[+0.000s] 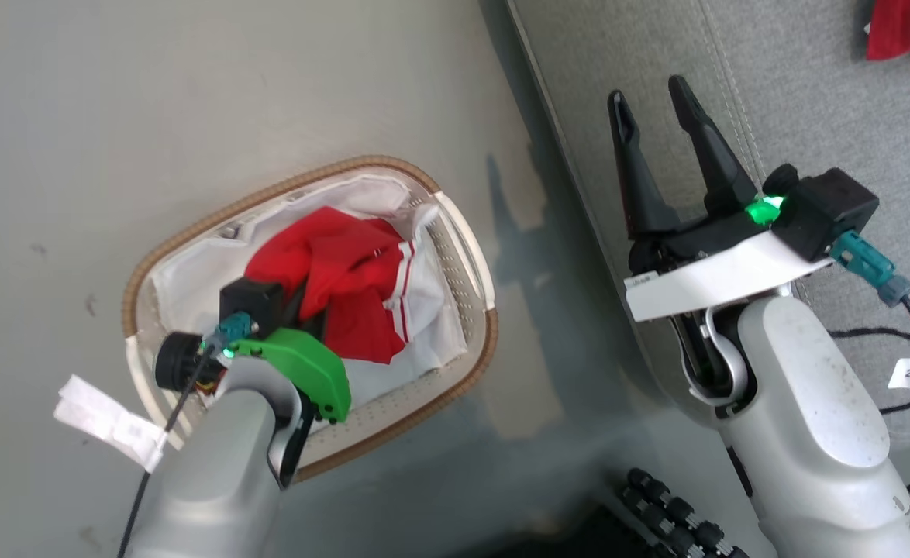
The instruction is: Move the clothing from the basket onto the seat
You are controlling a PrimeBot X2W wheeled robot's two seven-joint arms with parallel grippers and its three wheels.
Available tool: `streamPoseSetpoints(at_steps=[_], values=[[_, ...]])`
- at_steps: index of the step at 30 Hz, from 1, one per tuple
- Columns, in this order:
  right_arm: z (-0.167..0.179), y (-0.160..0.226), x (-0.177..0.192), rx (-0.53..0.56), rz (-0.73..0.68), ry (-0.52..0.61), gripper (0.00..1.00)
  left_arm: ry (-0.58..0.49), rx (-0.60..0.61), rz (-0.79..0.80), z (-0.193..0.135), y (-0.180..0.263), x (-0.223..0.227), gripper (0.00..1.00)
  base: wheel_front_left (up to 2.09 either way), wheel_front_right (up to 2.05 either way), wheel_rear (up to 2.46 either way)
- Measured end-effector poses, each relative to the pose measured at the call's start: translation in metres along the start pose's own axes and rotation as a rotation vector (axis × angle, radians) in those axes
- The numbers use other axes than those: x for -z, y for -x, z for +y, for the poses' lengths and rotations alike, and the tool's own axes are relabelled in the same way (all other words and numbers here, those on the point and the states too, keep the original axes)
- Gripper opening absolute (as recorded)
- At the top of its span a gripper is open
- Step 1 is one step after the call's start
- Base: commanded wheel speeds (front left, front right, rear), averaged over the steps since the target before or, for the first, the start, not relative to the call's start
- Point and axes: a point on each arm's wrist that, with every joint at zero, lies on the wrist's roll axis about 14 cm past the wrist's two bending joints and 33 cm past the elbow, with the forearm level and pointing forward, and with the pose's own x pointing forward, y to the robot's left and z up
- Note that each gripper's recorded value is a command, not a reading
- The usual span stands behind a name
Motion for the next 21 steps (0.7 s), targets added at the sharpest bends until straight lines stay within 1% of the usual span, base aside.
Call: streamPoseSetpoints(at_steps=[11, 18, 21], values=[[0.025, 0.026, -0.018, -0.041, -0.01, -0.022, 1.0, 0.024, -0.063, -0.186, -0.013, 0.064, -0.048, 0.0, 0.0, 0.0, 0.0], [0.045, 0.046, -0.028, -0.076, -0.019, -0.04, 1.0, 0.033, -0.124, -0.373, -0.013, 0.109, -0.097, 0.0, 0.0, 0.0, 0.0], [0.055, 0.057, -0.032, -0.09, -0.023, -0.051, 1.0, 0.009, -0.12, -0.443, -0.023, 0.127, -0.116, 0.0, 0.0, 0.0, 0.0]])
